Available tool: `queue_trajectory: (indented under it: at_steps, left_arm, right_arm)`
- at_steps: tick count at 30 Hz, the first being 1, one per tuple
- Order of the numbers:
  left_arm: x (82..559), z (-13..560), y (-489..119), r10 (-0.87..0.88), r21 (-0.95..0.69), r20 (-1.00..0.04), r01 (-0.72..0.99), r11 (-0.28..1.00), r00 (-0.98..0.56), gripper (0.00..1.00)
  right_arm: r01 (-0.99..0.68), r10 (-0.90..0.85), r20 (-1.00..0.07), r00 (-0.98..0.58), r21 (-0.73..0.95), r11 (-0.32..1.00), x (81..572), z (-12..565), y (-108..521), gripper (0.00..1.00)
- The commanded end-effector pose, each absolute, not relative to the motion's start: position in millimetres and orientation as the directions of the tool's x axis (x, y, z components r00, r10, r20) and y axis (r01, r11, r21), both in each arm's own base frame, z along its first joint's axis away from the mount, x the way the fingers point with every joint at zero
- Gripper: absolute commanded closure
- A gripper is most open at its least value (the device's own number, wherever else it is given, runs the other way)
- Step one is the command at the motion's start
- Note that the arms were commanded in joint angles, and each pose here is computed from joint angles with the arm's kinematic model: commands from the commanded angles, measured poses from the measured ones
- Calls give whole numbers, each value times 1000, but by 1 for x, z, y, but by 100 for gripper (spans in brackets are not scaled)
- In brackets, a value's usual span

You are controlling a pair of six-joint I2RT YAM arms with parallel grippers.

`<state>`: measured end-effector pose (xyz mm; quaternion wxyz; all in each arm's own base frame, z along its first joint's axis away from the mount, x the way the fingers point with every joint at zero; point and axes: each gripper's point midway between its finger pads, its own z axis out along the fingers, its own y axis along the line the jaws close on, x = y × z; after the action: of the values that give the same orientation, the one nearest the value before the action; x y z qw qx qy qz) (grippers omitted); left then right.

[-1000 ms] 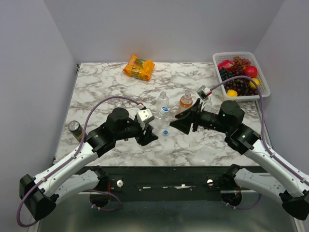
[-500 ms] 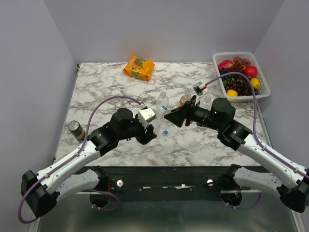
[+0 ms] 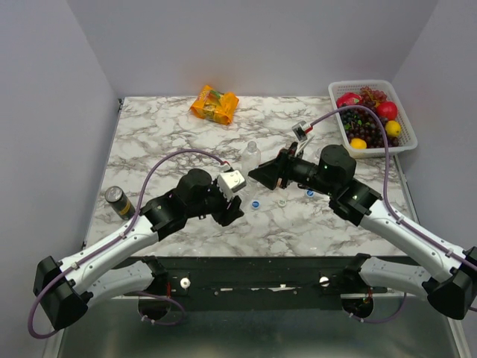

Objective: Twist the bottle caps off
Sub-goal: Unscrew the bottle cap from the plastic bottle.

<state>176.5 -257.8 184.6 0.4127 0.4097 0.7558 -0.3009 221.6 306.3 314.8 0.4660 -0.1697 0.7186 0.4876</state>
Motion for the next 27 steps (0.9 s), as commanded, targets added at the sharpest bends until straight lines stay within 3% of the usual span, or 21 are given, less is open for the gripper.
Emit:
queue_trajectory:
  at_steps: [1,16,24,27]
  left_arm:
    - [182,197,-260,367,-82,-883,866,494,-293,79]
    - [179,198,-261,370,-77,-885,873,482,-282,79]
    - [179,203,-259,357,-67,-895,871,488,-268,79]
    - [179,203,-259,356,-69,-895,871,487,-270,79]
  right_arm:
    - [-735,240,-843,-482,538,412,217,339,314,37]
    - [-756,209,-836,-508,549,356,210,335,324,39]
    - [-659,253,-869,-426,489,571,232,331,285,29]
    - [-643,246,-869,-430,486,591,233,327,281,28]
